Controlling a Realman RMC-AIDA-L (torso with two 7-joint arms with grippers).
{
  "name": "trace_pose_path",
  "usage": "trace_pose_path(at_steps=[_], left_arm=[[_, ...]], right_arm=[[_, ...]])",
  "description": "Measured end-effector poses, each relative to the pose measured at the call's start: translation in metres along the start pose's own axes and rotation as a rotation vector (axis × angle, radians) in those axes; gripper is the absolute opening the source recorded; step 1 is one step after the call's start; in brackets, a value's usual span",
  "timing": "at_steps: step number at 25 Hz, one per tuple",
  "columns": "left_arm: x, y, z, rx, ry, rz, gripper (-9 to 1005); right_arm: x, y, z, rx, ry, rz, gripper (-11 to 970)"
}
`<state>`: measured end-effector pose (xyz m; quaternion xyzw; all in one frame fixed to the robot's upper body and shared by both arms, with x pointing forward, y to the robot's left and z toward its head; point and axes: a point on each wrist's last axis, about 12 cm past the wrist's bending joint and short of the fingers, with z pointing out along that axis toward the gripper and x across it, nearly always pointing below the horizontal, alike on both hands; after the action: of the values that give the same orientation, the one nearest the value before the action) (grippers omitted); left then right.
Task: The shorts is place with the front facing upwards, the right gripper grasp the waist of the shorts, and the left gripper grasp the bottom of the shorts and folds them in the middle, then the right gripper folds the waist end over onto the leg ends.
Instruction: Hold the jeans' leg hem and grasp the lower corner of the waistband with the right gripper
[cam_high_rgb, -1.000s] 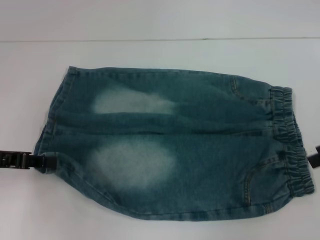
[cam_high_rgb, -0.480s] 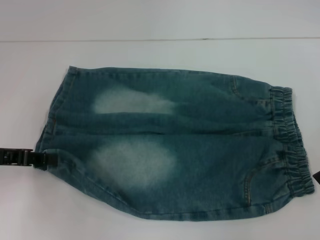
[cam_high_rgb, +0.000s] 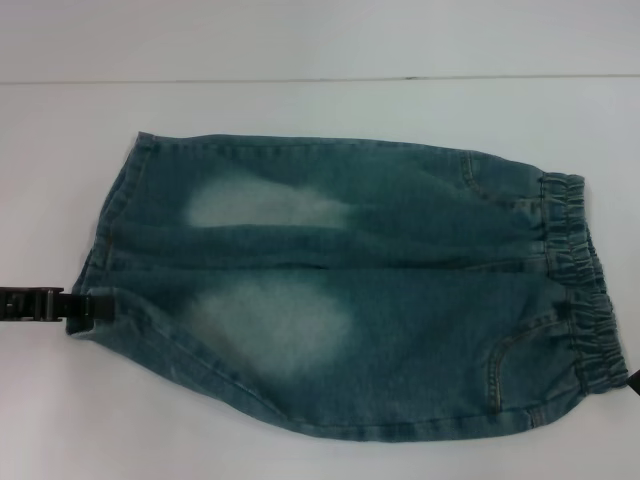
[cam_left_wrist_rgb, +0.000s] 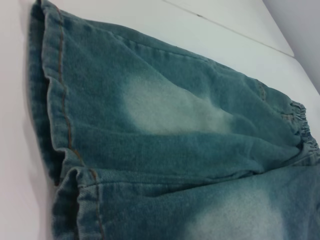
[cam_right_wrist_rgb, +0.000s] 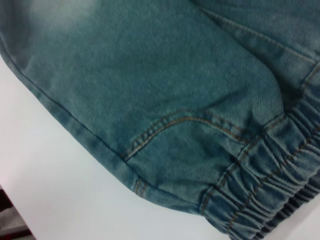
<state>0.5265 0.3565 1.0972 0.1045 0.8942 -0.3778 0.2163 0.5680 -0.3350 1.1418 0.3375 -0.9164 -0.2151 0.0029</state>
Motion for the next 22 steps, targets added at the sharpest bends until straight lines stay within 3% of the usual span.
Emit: trace_pose_path(at_steps=[22], left_arm=[[-0.001, 0.000, 0.000, -0.004, -0.004, 0.003, 29]], right_arm=[[-0.014, 0.002, 0.015, 0.014, 0.062, -0.019, 803]])
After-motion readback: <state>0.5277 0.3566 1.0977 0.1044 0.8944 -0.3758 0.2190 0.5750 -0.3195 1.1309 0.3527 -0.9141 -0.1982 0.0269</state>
